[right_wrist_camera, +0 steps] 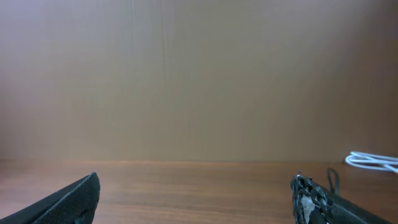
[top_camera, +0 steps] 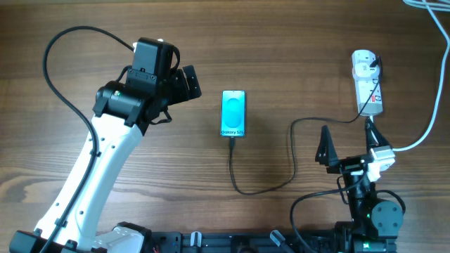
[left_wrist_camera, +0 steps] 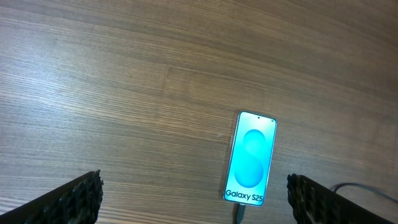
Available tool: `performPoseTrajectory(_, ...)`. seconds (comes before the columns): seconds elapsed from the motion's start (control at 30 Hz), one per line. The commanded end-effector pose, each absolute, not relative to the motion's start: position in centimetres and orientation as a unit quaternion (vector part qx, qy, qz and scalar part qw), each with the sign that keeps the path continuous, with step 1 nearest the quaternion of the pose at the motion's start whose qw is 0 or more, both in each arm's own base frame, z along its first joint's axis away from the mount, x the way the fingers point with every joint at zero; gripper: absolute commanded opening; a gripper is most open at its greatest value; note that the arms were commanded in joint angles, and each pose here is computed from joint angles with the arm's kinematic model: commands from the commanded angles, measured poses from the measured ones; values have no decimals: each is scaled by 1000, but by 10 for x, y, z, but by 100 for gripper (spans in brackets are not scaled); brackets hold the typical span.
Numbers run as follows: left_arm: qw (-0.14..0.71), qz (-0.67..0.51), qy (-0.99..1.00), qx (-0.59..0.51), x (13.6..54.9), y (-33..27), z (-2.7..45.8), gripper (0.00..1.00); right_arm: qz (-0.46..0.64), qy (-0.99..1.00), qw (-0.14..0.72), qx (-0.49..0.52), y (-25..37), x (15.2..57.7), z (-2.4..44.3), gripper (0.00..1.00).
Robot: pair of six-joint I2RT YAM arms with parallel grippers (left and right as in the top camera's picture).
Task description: Plug charger to phone and switch on socket
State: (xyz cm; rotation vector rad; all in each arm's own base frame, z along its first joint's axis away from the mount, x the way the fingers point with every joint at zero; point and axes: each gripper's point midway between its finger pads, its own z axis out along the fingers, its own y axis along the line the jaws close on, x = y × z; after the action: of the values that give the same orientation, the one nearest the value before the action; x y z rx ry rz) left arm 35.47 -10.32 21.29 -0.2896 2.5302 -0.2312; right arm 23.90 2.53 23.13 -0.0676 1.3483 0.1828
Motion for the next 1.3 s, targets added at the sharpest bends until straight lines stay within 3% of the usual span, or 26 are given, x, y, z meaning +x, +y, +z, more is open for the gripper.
performPoseTrajectory(0.0,292,-82,946,-117,355,-99,214,100,47,636,768,-53,24,241,220,100)
performPoseTrajectory(0.2,292,-82,946,-117,355,-99,214,100,50,703,708,-45,23,245,176,100)
performPoseTrajectory(0.4,292,-82,946,-117,355,-99,214,100,28,707,707,-9,8,247,175,100)
performPoseTrajectory(0.63,292,-82,946,-117,355,-99,214,100,-10,706,707,-45,8,247,175,100)
performPoseTrajectory(1.27,292,-82,946,-117,355,-99,214,100,14,706,707,-28,10,246,175,100)
